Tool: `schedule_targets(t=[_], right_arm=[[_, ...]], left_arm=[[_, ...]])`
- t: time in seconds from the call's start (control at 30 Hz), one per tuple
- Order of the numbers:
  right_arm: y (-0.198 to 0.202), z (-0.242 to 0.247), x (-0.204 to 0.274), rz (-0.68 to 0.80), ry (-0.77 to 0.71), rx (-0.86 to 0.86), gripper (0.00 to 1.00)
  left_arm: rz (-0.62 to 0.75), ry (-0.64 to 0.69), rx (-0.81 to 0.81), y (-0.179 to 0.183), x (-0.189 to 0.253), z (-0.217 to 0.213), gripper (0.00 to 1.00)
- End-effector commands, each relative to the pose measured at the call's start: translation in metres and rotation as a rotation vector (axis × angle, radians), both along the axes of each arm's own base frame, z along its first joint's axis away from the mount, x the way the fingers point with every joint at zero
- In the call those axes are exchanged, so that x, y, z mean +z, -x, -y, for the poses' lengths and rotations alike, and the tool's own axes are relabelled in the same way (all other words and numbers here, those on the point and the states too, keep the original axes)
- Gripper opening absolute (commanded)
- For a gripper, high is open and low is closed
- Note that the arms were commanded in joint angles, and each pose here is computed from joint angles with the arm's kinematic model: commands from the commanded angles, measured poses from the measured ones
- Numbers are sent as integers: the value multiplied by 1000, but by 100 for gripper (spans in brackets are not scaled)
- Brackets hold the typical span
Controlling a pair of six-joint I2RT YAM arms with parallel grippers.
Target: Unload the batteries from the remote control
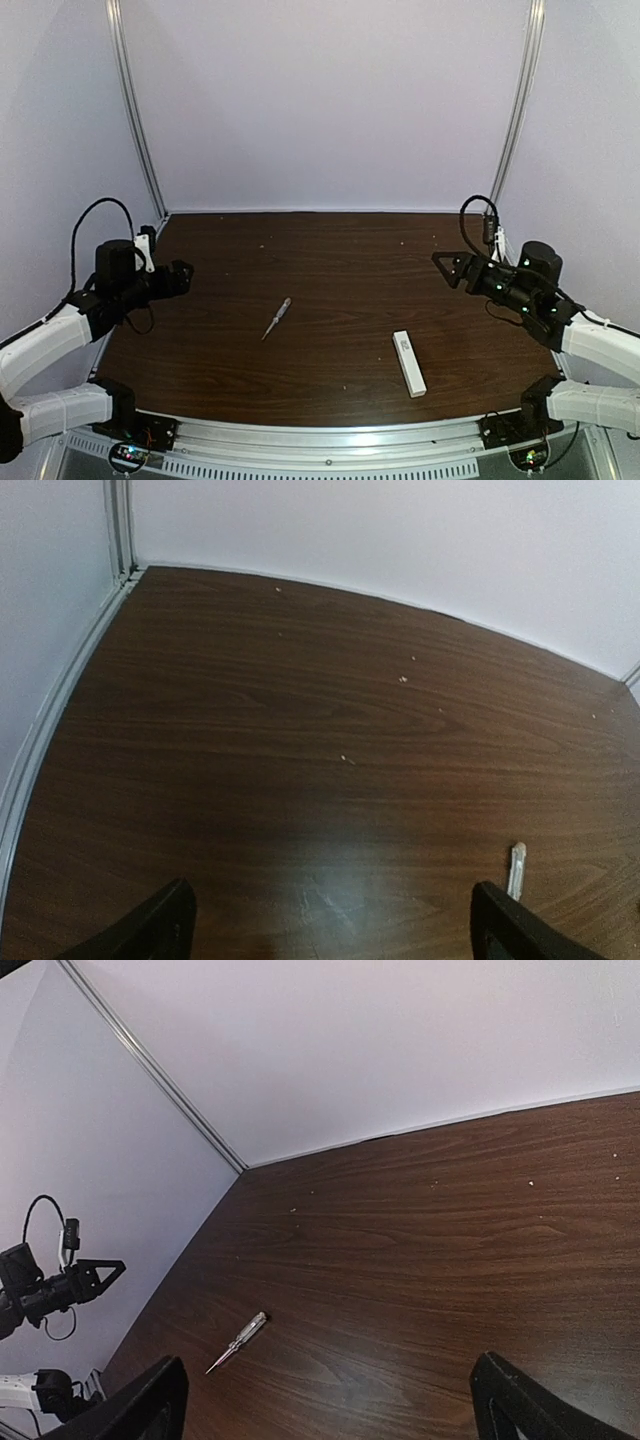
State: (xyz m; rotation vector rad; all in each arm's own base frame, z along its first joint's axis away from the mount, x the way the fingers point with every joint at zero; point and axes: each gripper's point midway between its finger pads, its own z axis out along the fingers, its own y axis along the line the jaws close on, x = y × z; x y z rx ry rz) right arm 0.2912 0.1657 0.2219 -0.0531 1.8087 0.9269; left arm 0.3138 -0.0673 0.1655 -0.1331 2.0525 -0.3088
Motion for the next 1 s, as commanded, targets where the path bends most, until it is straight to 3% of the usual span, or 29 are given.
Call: schedule_targets(t=[0.0,0.6,0.97], right_arm=[[15,3,-27,-108,76,-64,100],[68,-17,-106,-341,417,-138,100],[108,-41,-146,-430,525,-129,100]], left_arm=[[-55,-4,-40,23,-18,11,97],[-80,-16,-218,58,-28,74,97],[-93,-50,-330,78,-30,115,97]])
